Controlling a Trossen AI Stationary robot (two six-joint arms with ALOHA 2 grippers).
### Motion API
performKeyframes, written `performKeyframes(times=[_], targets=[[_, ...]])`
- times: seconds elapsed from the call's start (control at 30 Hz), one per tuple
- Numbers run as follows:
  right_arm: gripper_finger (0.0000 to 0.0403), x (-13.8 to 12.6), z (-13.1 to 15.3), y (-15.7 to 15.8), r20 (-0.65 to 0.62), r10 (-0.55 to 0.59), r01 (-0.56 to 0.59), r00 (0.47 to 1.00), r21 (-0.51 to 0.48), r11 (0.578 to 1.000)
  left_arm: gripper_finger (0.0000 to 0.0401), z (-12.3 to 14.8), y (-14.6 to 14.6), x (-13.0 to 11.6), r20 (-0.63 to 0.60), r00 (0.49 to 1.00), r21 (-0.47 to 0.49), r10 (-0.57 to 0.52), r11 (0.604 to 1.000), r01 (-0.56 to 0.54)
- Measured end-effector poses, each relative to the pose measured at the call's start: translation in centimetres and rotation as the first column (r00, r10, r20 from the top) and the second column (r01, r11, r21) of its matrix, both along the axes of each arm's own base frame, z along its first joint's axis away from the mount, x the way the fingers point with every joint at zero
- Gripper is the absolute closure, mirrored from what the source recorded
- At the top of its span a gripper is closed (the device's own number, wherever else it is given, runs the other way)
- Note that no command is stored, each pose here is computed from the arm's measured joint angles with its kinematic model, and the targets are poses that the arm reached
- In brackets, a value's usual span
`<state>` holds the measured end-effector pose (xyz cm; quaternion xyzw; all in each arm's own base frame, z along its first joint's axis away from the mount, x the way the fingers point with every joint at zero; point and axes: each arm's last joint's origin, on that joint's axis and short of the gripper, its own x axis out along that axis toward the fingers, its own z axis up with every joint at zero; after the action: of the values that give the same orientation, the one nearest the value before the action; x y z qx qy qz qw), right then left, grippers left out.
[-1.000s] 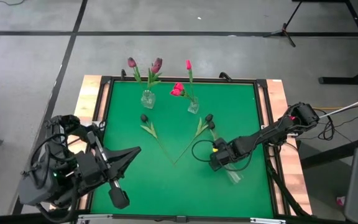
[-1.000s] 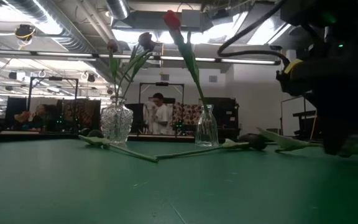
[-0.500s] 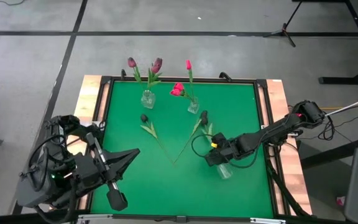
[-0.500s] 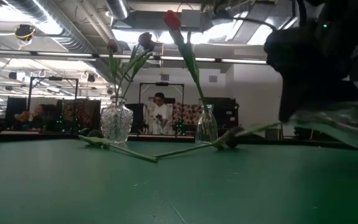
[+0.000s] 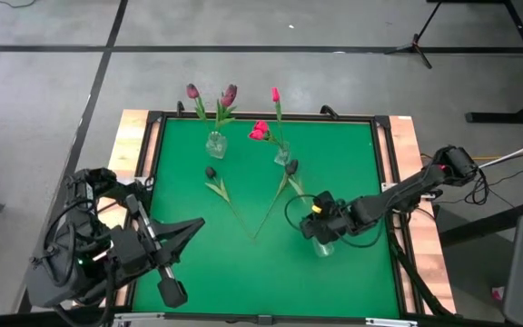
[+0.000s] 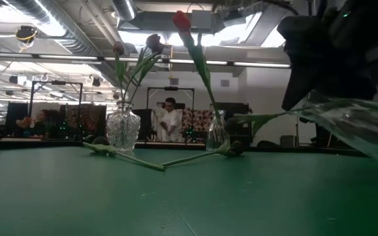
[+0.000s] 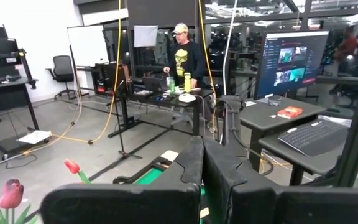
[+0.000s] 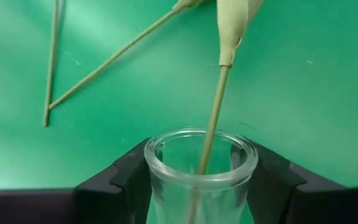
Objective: Sort flowers into vase by color
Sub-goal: Adjust the bottom transparent vase
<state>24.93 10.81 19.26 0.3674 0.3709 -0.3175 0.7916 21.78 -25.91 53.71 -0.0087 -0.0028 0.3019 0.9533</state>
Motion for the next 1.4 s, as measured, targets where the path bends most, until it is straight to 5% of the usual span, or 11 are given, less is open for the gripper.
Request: performKeyframes(times=[0.57,1.17,1.4], targets=[[0.0204,-2.4,0.9,4.2,0.296,-0.012,0.099,0.955,-0.282,0.954,0.0401,-0.3,0.0,0.0,-0.011,1.000,0.015,0.001,1.000,-0.001],[0.0196,-3.5,2.0,4.9,0.402,0.104,0.215,0.910,-0.669,0.712,0.0401,-0.8,0.9,1.3,-0.005,1.000,0.008,0.018,1.000,-0.018],[0.0202,-3.2,2.1,5.0,0.431,0.095,0.251,0.898,-0.676,0.693,0.0401,-1.8,1.0,1.4,-0.011,1.000,-0.001,-0.020,1.000,0.020]])
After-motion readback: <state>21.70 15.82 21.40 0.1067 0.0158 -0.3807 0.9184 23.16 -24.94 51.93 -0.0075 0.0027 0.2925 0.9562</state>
